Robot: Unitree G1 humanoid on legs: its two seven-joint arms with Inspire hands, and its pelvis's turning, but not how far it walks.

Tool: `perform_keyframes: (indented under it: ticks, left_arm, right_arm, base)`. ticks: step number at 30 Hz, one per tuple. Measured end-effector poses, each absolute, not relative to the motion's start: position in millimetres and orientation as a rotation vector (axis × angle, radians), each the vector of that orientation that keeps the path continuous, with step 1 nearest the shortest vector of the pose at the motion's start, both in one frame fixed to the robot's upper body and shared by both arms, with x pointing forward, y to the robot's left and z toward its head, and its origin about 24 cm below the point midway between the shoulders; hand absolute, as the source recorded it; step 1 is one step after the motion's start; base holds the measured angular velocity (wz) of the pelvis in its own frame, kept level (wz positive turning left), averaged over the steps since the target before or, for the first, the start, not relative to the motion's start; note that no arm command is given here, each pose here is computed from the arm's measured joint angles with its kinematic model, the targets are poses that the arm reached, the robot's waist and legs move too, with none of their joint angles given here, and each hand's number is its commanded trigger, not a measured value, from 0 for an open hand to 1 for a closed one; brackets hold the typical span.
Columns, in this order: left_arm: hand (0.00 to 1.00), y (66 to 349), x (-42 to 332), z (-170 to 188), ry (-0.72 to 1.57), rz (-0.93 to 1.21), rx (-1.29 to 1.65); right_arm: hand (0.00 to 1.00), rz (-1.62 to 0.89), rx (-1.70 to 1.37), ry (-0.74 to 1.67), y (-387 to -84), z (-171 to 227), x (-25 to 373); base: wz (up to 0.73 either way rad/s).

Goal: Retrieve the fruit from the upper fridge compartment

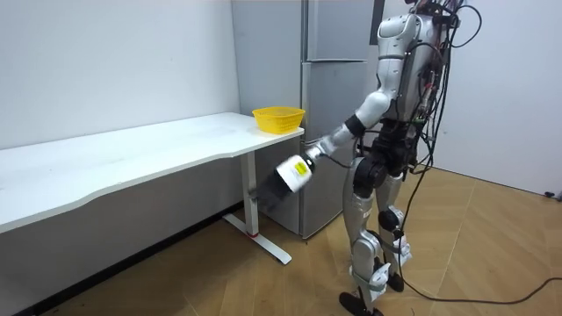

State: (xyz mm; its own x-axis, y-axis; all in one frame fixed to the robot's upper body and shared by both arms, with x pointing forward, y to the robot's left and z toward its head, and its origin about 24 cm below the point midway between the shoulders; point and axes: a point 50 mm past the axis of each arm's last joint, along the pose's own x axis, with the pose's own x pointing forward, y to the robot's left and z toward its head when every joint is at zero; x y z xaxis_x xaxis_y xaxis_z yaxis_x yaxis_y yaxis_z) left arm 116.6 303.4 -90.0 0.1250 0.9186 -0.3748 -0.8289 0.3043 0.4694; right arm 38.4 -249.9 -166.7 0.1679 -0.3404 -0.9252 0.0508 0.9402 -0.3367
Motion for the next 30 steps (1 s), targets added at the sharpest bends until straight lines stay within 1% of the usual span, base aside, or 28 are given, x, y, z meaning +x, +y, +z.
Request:
perform_keyframes:
  ticks: [4,5,9,13,14,16,19,25,30]
  left_arm:
    - [0.0,309,147,-47,0.392,1.336,0.117]
    - [0.0,309,150,-41,0.356,1.343,0.107]
    - [0.0,310,167,3,0.099,1.364,0.04]
    - [0.0,303,178,51,-0.154,1.314,0.004]
    - [0.0,302,179,60,-0.197,1.303,-0.003]
    - [0.0,298,180,88,-0.346,1.255,-0.002]
    - [0.0,292,180,116,-0.486,1.176,-0.026]
    - [0.0,279,182,147,-0.615,0.971,-0.084]
    - [0.0,262,190,153,-0.618,0.779,-0.106]
  right_arm:
    - [0.0,-0.294,-0.24,1.371,-250,-166,39]
    - [0.0,-0.297,-0.237,1.37,-250,-166,39]
    - [0.0,-0.291,-0.236,1.358,-250,-166,38]
    - [0.0,-0.287,-0.232,1.339,-250,-166,36]
    - [0.0,-0.291,-0.229,1.336,-250,-166,35]
    - [0.0,-0.298,-0.223,1.328,-250,-166,33]
    - [0.0,-0.313,-0.199,1.324,-250,-166,34]
    - [0.0,-0.294,-0.161,1.314,-250,-166,36]
    - [0.0,-0.279,-0.144,1.311,-249,-166,38]
  base:
    - [-0.02]
    - [0.06]
    - [0.01]
    - [0.01]
    - [0.0]
    - [0.0]
    - [0.1]
    - [0.0]
    - [0.0]
